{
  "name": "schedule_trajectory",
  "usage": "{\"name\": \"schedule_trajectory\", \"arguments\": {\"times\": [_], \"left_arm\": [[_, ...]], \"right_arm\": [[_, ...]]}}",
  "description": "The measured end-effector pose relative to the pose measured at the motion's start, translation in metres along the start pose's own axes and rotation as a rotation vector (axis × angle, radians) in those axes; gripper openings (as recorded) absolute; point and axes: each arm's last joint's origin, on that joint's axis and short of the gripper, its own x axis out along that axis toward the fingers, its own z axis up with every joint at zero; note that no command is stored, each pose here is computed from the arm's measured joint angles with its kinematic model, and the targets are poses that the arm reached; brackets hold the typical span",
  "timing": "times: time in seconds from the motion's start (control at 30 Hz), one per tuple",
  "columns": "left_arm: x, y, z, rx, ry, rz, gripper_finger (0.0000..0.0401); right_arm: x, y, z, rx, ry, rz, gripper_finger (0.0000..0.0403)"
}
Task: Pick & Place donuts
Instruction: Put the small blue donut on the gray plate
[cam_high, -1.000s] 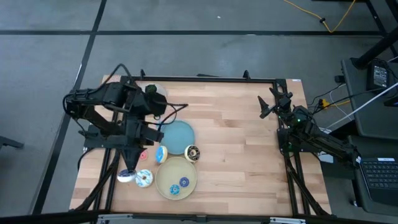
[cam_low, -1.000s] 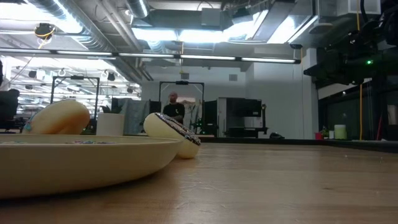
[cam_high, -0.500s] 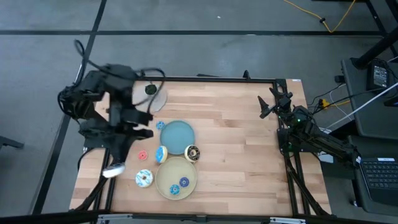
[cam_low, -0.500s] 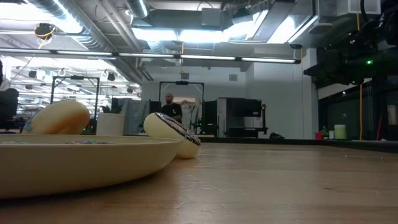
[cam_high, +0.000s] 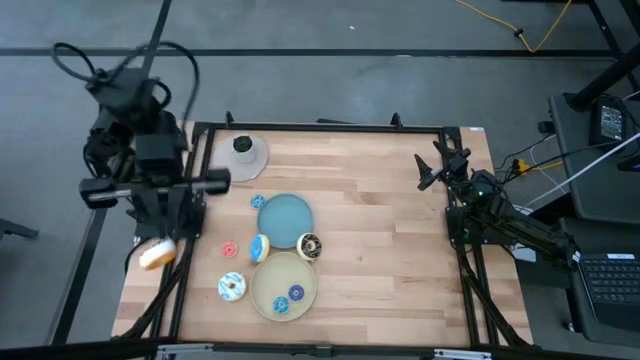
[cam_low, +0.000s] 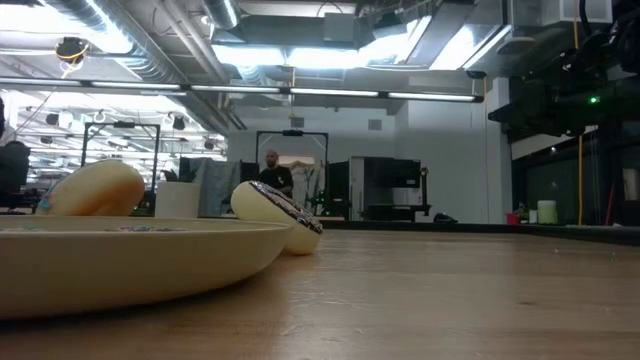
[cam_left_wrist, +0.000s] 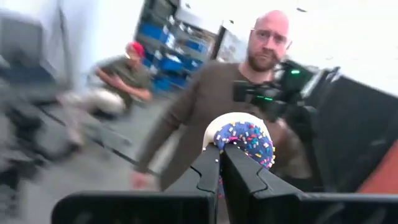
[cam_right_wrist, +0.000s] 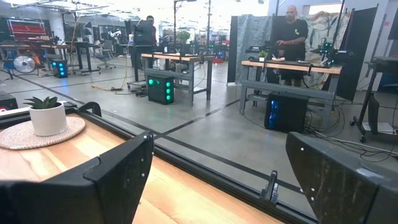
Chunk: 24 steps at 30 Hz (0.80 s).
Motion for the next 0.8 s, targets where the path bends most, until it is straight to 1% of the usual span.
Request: {"name": "schedule_trajectory", "arguments": {"times": [0.1,0.2,0.33,0.5,0.67,0.8], "left_arm": [[-0.011,-0.007,0.004,0.155,-0.058,0.124,0.0004],[-0.022,-0.016,0.007,0.305,-0.118,0.287,0.0003],[-0.033,-0.029,0.01,0.425,-0.19,0.508,0.0003],[-0.044,-0.04,0.011,0.496,-0.241,0.75,0.0003],[-0.047,-0.04,0.011,0.522,-0.257,0.95,0.0003],[-0.049,-0.038,0.011,0.537,-0.267,1.146,0.0003]], "right_arm": [[0.0,0.0,0.0,0.0,0.0,0.0,0.0365],[0.0,0.0,0.0,0.0,0.0,0.0,0.0365],[0.0,0.0,0.0,0.0,0.001,0.0,0.0365],[0.0,0.0,0.0,0.0,0.0,0.0,0.0365],[0.0,0.0,0.0,0.0,0.0,0.0,0.0365],[0.0,0.0,0.0,0.0,0.0,0.0,0.0365]]}}
